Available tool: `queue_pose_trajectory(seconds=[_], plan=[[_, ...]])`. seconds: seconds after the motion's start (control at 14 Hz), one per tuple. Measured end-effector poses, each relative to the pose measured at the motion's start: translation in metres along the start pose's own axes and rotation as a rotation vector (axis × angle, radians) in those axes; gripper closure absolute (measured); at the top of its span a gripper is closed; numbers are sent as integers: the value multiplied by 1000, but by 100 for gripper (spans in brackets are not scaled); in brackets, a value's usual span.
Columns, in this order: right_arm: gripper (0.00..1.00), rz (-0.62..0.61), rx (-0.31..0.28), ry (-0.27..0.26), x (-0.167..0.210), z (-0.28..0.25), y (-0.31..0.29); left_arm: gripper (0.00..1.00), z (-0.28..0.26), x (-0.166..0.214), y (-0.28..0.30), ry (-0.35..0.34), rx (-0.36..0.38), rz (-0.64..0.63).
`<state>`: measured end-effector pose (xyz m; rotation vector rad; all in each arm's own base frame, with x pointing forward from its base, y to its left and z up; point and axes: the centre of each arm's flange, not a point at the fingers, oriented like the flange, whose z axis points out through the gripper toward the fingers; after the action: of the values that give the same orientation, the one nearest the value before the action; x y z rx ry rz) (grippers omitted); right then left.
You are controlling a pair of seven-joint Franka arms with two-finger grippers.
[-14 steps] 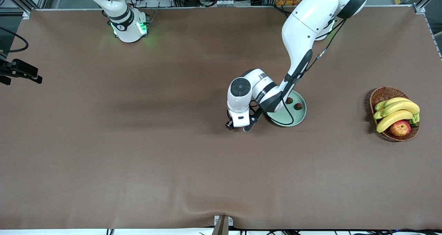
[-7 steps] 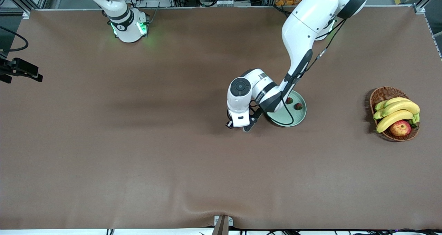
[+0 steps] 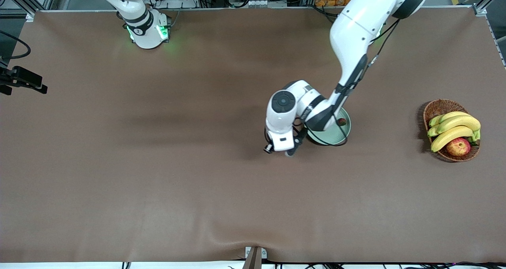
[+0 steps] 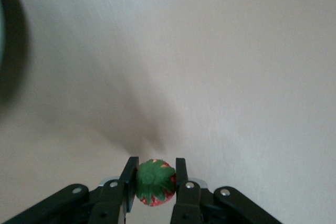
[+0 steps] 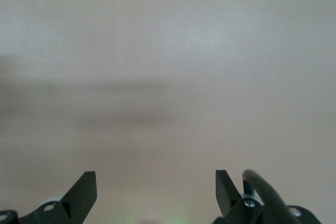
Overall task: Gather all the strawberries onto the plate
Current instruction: 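Lower the strawberry onto the plate and open the left gripper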
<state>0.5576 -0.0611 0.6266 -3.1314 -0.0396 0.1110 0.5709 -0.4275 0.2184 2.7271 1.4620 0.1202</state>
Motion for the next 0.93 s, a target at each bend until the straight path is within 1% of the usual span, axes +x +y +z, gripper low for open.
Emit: queue_pose_trajectory(seconds=[0.14,0.36,0.64,0.78,0.93], plan=[[0,1,-3,26,3,0,1,67,-8,30,-10,19,46,26],[0,6,-7,61,1,6,4,67,-18,66,-37,23,89,77],[0,7,-8,75,-15,9,3,67,-32,117,-84,3,142,123],[0,6,-8,76,-17,9,2,67,-23,121,-100,-10,175,135],[0,6,-7,75,-17,11,2,67,-5,109,-114,-26,216,161]])
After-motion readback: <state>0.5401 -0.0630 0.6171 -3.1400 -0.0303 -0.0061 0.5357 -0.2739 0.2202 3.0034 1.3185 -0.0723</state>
